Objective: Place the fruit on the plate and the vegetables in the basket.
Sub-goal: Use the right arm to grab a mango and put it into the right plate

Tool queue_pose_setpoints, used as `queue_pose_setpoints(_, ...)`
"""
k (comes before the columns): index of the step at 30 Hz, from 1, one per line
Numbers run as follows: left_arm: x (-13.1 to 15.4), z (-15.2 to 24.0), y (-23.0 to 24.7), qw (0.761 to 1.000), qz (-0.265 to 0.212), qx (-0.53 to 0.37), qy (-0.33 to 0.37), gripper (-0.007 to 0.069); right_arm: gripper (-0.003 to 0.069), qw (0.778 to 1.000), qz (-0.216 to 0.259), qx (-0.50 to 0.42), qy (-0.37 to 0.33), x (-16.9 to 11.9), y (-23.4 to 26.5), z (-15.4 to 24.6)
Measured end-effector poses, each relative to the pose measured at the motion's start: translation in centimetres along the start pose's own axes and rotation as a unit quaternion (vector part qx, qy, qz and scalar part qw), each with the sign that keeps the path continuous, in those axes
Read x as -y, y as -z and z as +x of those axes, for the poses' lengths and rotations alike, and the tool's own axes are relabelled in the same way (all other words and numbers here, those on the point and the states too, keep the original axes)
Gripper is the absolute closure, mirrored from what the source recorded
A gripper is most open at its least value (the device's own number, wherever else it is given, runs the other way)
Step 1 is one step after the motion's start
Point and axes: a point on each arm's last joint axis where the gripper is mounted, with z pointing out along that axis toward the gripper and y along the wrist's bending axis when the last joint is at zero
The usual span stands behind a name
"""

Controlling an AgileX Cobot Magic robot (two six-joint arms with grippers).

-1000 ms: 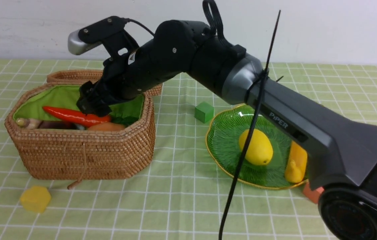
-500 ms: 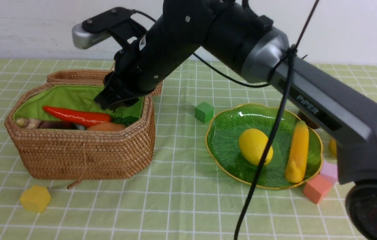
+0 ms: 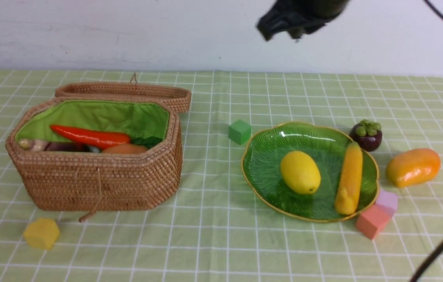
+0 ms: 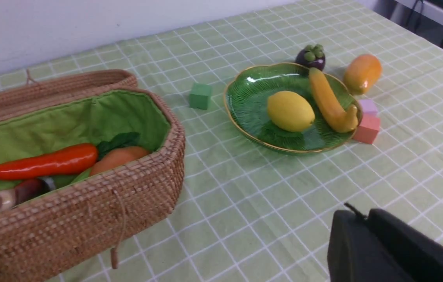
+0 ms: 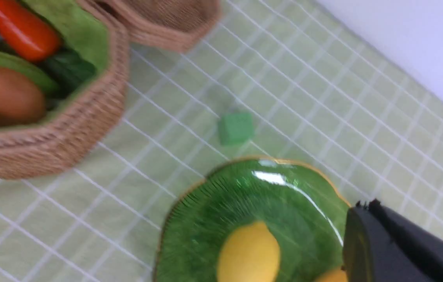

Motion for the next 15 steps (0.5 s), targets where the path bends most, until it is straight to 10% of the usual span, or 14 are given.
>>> queue_pose_setpoints(6,0.6,0.1,0.0,0.999,0.035,-0.005,-0.012,0.0586,0.0677,0.976,0.074,-0.142,-0.149,9.4,-2.8,8.8)
queue_pose_setpoints(15,0.9,0.1,0.0,0.999,0.048,-0.005,-0.018,0.0586,0.053,0.849,0.05,-0.233,-0.472,16.8,-9.8,18.3)
